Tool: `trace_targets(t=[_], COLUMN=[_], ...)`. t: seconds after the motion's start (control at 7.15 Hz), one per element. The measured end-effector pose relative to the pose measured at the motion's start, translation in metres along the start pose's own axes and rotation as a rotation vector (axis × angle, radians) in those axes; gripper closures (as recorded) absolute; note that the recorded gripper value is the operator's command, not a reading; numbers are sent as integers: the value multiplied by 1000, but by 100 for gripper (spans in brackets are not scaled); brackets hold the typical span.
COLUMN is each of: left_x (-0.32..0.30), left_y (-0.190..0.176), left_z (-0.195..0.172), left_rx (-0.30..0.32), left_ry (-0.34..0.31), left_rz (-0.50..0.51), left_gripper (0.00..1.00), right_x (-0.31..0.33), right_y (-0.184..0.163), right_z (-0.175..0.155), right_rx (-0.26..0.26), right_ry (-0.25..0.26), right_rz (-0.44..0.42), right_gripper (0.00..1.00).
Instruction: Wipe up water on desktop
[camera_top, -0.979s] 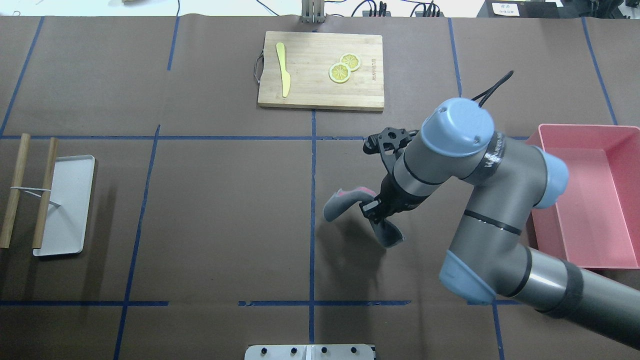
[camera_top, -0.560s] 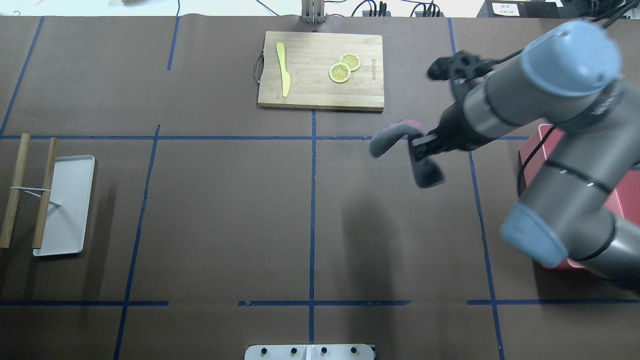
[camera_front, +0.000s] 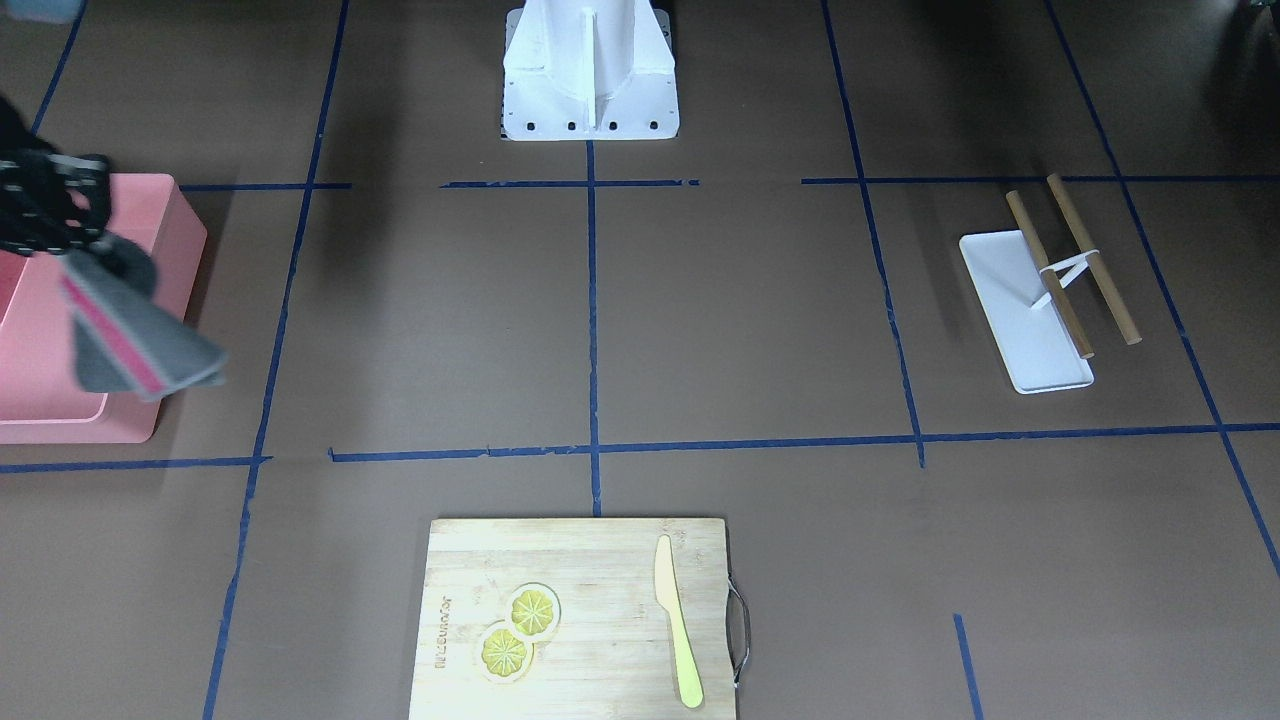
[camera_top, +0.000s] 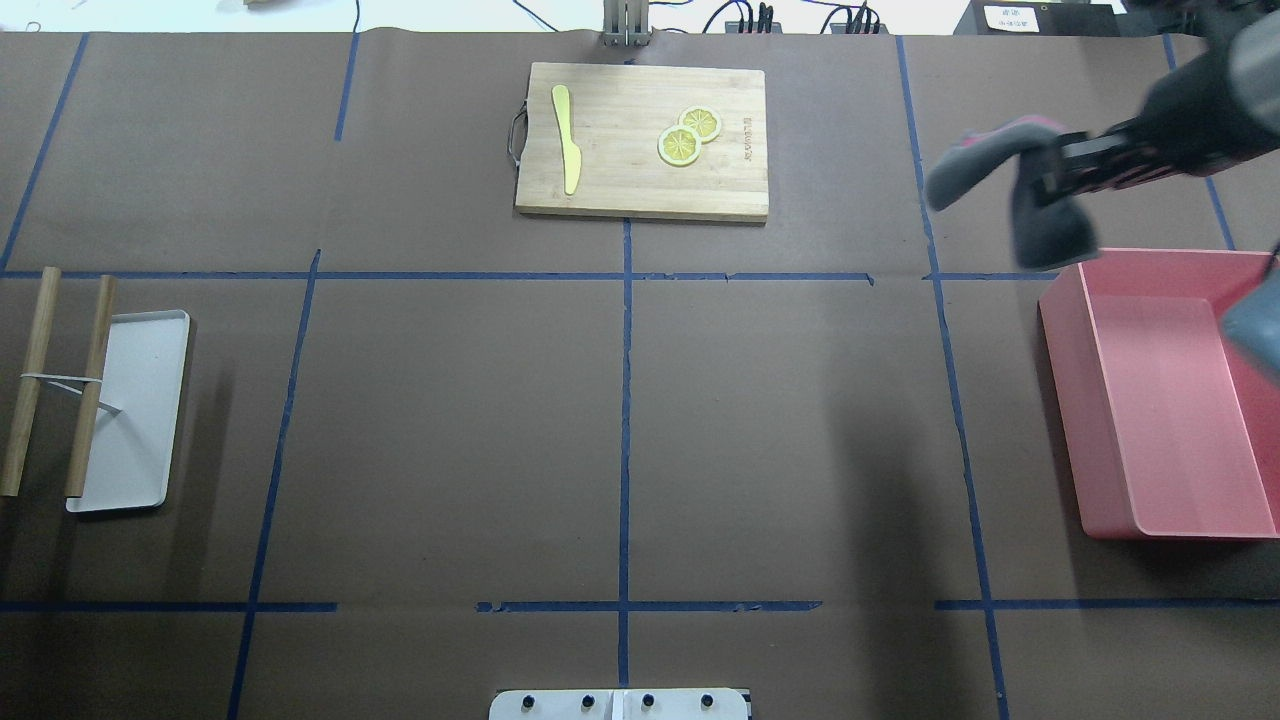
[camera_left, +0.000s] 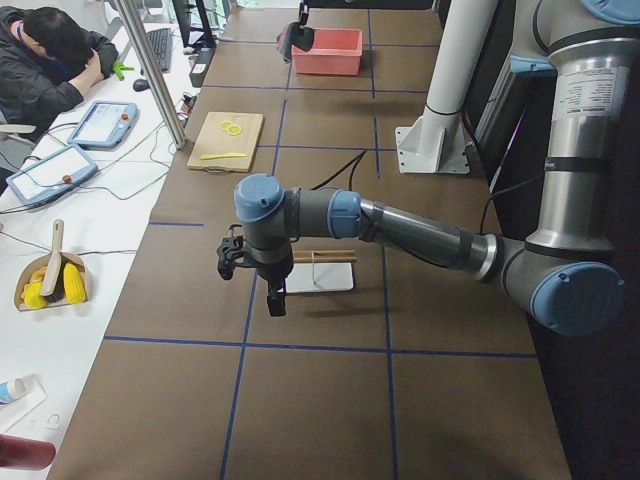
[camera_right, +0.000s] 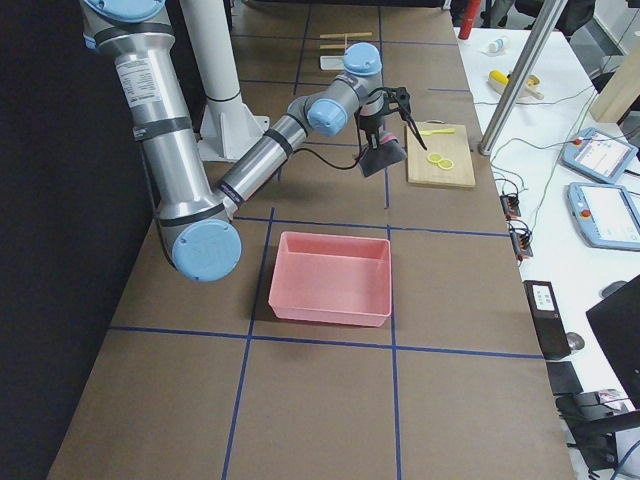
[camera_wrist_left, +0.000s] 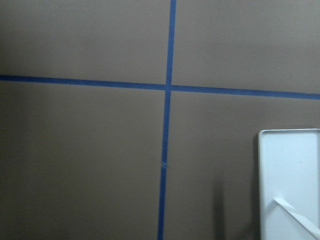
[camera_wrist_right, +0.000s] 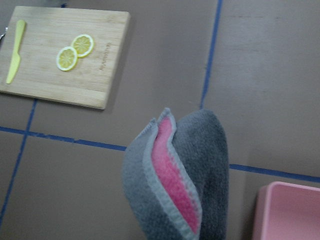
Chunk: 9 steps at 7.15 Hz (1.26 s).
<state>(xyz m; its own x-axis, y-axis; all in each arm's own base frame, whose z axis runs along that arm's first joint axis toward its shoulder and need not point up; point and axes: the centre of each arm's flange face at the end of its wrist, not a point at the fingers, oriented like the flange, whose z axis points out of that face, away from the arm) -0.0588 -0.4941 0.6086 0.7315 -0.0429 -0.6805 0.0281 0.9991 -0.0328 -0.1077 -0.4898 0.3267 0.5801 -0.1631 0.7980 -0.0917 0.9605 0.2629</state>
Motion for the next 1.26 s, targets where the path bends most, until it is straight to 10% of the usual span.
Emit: trace_targets(t=[0.56, 0.7, 0.84, 0.98, 1.26], left_x=[-27, -27, -27, -27, -27], left_y=[-4, -5, -5, -5, -5], left_z=[28, 28, 28, 28, 28], left_rx=[14, 15, 16, 16, 18], left_ry=[2, 2, 2, 3, 2], left_rz=[13, 14, 15, 15, 16], left_gripper=[0, 0, 0, 0, 0], right_x=[169, 177, 180, 183, 183], right_y=[100, 115, 123, 126, 127], right_z=[14, 29, 40, 47, 52], right_rx=[-158, -202, -231, -248, -257], right_ry=[91, 104, 118, 127, 129], right_rz=[45, 50, 47, 43, 37], right_gripper=[91, 74, 20, 1, 0])
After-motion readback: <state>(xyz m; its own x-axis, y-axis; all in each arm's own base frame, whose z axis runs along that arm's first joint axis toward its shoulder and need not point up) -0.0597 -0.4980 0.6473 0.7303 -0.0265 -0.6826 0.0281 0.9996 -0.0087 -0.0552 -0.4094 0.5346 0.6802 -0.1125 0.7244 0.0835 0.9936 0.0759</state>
